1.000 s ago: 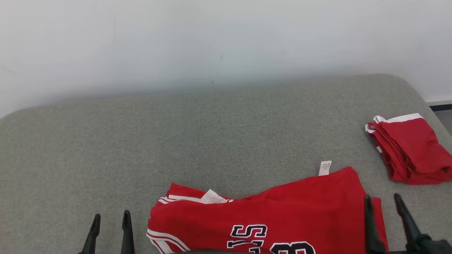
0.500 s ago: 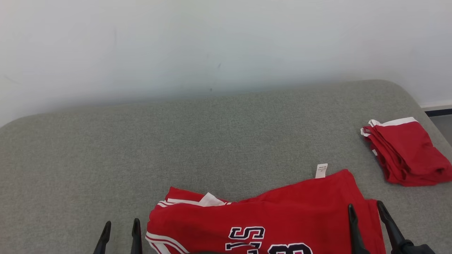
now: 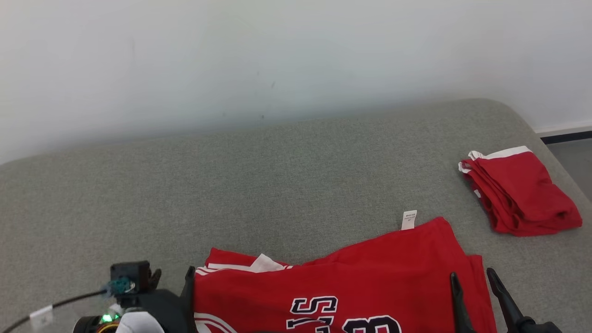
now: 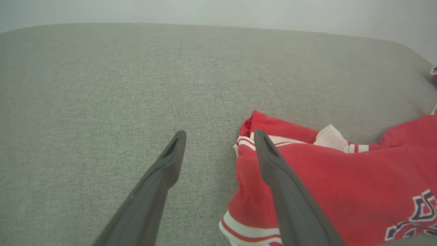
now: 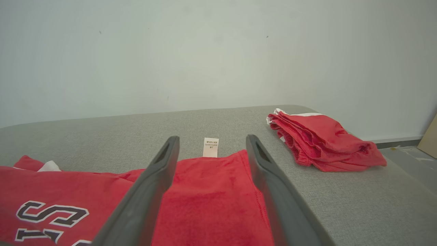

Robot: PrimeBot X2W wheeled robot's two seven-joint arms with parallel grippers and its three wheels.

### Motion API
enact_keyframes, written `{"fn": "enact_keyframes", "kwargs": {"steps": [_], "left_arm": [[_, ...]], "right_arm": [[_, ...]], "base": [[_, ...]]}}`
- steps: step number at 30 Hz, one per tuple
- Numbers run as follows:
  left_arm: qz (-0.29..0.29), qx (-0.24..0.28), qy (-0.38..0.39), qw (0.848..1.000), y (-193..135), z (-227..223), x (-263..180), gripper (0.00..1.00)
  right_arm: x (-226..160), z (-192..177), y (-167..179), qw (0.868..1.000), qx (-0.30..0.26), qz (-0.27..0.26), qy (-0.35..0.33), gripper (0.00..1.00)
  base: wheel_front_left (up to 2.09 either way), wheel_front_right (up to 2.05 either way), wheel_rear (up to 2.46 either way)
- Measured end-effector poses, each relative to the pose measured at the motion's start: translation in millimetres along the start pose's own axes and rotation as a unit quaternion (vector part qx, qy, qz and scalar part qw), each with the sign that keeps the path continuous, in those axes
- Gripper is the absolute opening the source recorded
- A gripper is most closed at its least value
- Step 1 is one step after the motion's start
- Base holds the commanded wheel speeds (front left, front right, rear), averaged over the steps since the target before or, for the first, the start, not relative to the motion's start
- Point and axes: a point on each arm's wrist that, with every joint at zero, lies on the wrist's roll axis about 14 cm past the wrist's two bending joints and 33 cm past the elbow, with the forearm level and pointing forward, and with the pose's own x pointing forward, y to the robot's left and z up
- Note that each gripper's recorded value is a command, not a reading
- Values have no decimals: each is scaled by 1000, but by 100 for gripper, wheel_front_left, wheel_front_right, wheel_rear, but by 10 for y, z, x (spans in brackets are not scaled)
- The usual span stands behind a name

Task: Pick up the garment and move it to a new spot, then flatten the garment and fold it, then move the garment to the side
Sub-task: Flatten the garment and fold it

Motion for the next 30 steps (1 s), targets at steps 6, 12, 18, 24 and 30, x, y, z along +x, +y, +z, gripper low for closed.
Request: {"fn": "enact_keyframes", "kwargs": {"steps": [6,12,18,24,30], "left_arm": [[-14,7,126,992,-129,-185,129,100],[-18,23,185,982,-159,-183,199,100],[-26,39,248,968,-179,-317,216,100],[-50,44,284,956,-302,-407,216,80],[-71,46,304,949,-418,-474,188,43]], "right_arm": [[-20,-2,-19,1000,0,-5,1,100],[-46,-21,-69,1000,-1,-14,5,100],[-31,-8,-107,1000,-4,-19,4,100],[-20,-18,-138,1000,-6,-23,7,100],[16,-14,-137,1000,-7,-22,6,100]], "base": [[0,0,0],[0,0,0],[0,0,0],[0,0,0],[0,0,0]]}}
